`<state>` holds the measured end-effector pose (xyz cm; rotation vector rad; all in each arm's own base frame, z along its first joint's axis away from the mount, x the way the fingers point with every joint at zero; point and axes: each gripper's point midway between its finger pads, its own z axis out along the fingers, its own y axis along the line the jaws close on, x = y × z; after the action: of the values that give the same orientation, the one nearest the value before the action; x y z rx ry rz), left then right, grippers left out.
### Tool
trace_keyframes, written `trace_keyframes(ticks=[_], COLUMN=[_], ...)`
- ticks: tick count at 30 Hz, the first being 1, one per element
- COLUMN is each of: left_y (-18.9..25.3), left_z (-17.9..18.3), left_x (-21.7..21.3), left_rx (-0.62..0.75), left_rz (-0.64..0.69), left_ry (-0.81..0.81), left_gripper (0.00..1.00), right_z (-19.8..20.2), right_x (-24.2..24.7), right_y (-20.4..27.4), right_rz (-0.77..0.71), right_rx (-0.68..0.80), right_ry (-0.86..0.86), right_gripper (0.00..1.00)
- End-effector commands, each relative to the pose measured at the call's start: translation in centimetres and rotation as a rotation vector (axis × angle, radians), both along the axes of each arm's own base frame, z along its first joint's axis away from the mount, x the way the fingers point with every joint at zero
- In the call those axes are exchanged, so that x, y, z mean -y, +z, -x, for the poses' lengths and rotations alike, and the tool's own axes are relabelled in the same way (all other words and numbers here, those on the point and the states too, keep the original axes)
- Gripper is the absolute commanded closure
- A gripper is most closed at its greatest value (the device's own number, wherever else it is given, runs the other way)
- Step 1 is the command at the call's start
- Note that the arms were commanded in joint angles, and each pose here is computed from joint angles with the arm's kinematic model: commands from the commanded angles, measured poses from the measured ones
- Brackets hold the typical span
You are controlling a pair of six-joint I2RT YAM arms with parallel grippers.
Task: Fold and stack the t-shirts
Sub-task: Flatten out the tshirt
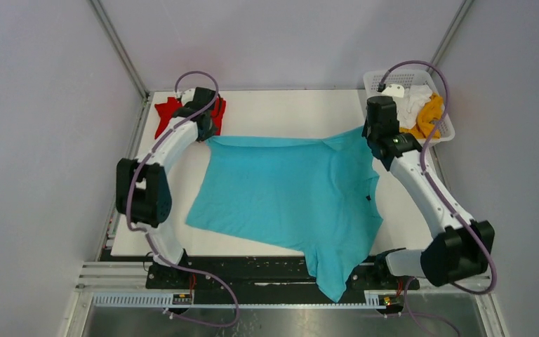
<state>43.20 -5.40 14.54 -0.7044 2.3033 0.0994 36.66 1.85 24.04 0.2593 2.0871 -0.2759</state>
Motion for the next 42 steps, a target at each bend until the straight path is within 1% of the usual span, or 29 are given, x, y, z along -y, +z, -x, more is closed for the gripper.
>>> trace_keyframes(ticks=[1,3,8,9,10,11,13,14,15,16,17,18,19,20,21,22,23,24,25,26,28,30,31,33,35,37,40,42], left_y=[3.7,2.2,0.2,-0.1,-0.3,-0.5,-1.3,-1.5,-1.7,-1.6,-1.2,-0.5,0.2,1.0,1.5,2.4,3.9,3.4,4.4,4.3,4.0,3.0,1.6,0.8,-1.4,-3.0,-5.0,-7.2], left_z=[-6.0,-7.5,-10.5,-11.2,-12.1,-12.9,-14.7,-15.6,-16.4,-16.9,-17.2,-17.4,-17.3,-16.8,-16.2,-15.3,-14.1,-13.2,-11.9,-10.7,-8.4,-5.9,-4.2,-2.0,0.7,2.9,5.1,6.1], left_x=[0.5,1.0,1.1,1.2,1.3,1.3,1.9,2.3,2.6,3.1,3.7,4.2,4.7,5.5,6.3,7.2,7.8,8.6,9.1,9.7,10.6,11.3,11.5,11.8,11.7,11.0,9.4,9.7], left_rx=[0.153,0.123,0.098,0.098,0.104,0.110,0.118,0.121,0.116,0.111,0.110,0.121,0.131,0.140,0.152,0.170,0.200,0.193,0.207,0.194,0.168,0.131,0.092,0.066,0.015,-0.016,-0.029,-0.072], left_rz=[0.009,0.024,0.052,0.058,0.059,0.063,0.090,0.111,0.133,0.153,0.175,0.191,0.209,0.228,0.235,0.232,0.227,0.219,0.213,0.215,0.220,0.218,0.212,0.218,0.232,0.233,0.207,0.228], left_ry=[-0.002,-0.013,-0.001,-0.002,-0.001,0.004,0.002,-0.001,-0.004,-0.014,-0.035,-0.057,-0.088,-0.124,-0.153,-0.181,-0.203,-0.218,-0.229,-0.241,-0.264,-0.283,-0.290,-0.294,-0.301,-0.292,-0.257,-0.275], left_gripper=[1.00,1.00,1.00,0.99,0.96,0.90,0.74,0.63,0.46,0.23,0.11,0.03,0.01,0.01,0.01,0.01,0.01,0.01,0.01,0.01,0.01,0.01,0.01,0.01,0.01,0.01,0.01,0.01], right_z=[-4.7,-6.1,-9.5,-10.1,-10.7,-11.4,-13.2,-14.1,-14.9,-15.7,-16.0,-16.2,-16.3,-16.1,-15.5,-14.9,-14.1,-13.3,-12.3,-11.5,-9.5,-8.1,-7.6,-6.4,-4.6,-2.9,-0.5,0.8], right_x=[-0.9,-1.1,-1.4,-1.2,-1.0,-1.0,-1.3,-1.3,-1.3,-1.3,-1.4,-1.6,-1.9,-2.3,-2.7,-3.2,-3.9,-4.7,-5.6,-6.5,-8.0,-9.2,-9.6,-10.6,-11.5,-12.4,-13.6,-13.5], right_y=[1.2,0.2,-2.7,-3.3,-3.9,-4.6,-6.2,-6.7,-7.6,-7.9,-8.0,-7.7,-6.8,-6.4,-6.4,-6.5,-6.3,-6.4,-6.0,-6.2,-7.5,-9.1,-9.9,-11.4,-13.3,-14.4,-16.1,-17.8], right_rz=[-0.105,-0.112,-0.108,-0.106,-0.113,-0.125,-0.163,-0.180,-0.190,-0.197,-0.198,-0.195,-0.200,-0.211,-0.229,-0.255,-0.289,-0.327,-0.367,-0.407,-0.479,-0.545,-0.575,-0.633,-0.680,-0.691,-0.631,-0.594], right_rx=[0.107,0.084,0.019,0.005,-0.003,-0.011,-0.030,-0.041,-0.071,-0.098,-0.144,-0.175,-0.179,-0.179,-0.174,-0.164,-0.154,-0.148,-0.138,-0.139,-0.183,-0.226,-0.248,-0.298,-0.357,-0.396,-0.454,-0.508], right_ry=[-0.003,-0.007,0.002,-0.005,-0.016,-0.023,-0.027,-0.029,-0.034,-0.036,-0.028,-0.019,-0.002,0.016,0.033,0.060,0.090,0.120,0.154,0.178,0.207,0.217,0.219,0.228,0.229,0.246,0.273,0.255], right_gripper=[0.98,0.98,0.96,0.96,0.95,0.94,0.91,0.88,0.82,0.74,0.65,0.50,0.36,0.29,0.12,0.03,0.01,0.00,0.00,0.00,0.00,0.00,0.00,0.01,0.01,0.00,0.01,0.00])
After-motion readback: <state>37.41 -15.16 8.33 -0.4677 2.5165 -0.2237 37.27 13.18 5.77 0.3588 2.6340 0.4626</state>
